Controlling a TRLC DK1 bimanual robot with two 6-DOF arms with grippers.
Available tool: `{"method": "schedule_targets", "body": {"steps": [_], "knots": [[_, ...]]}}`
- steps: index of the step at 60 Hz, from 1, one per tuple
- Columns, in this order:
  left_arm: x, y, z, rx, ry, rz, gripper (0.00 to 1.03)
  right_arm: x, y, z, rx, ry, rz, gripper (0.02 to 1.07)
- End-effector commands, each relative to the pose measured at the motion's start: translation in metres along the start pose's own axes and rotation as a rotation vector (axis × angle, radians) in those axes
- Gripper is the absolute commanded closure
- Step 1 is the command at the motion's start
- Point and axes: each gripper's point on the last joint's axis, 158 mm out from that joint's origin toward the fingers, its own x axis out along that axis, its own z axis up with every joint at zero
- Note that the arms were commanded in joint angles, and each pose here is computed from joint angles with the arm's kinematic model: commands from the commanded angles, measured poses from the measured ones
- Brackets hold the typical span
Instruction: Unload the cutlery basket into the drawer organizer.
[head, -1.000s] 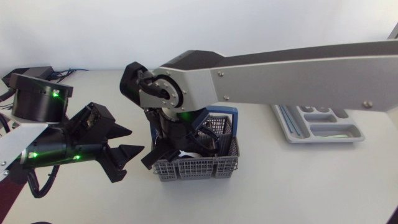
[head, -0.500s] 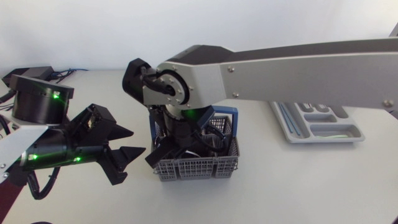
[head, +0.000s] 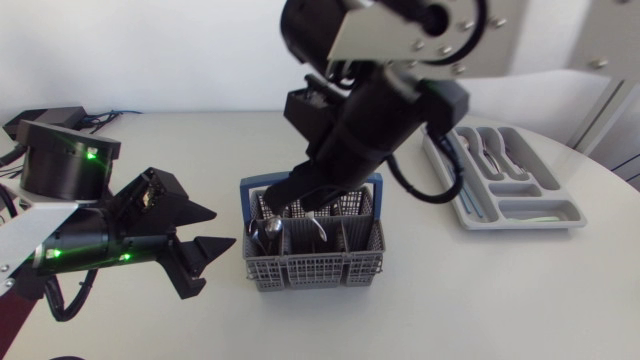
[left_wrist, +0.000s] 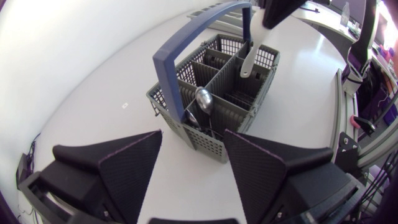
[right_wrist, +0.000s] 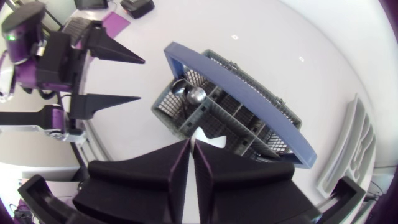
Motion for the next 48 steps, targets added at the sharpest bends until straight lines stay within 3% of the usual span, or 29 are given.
{"method": "schedule_targets", "body": {"steps": [1, 18, 28, 36, 48], "knots": [[0.002, -0.002, -0.001, 0.017, 0.001, -0.007, 0.33, -0.020, -0.003, -0.010, 0.022, -0.011, 0.058, 0.95], [0.004, -0.001, 0.001, 0.017, 0.001, -0.007, 0.33, -0.095, -0.052, -0.031, 0.174, -0.155, 0.110, 0.95], [0.007, -0.007, 0.005, 0.029, 0.001, -0.025, 0.33, -0.124, -0.102, -0.055, 0.285, -0.224, 0.064, 0.95], [0.008, -0.008, 0.006, 0.034, 0.000, -0.031, 0.33, -0.126, -0.135, -0.077, 0.344, -0.232, 0.037, 0.95], [0.013, -0.014, 0.005, 0.041, 0.011, -0.046, 0.33, -0.110, -0.128, -0.093, 0.325, -0.192, 0.058, 0.94]]}}
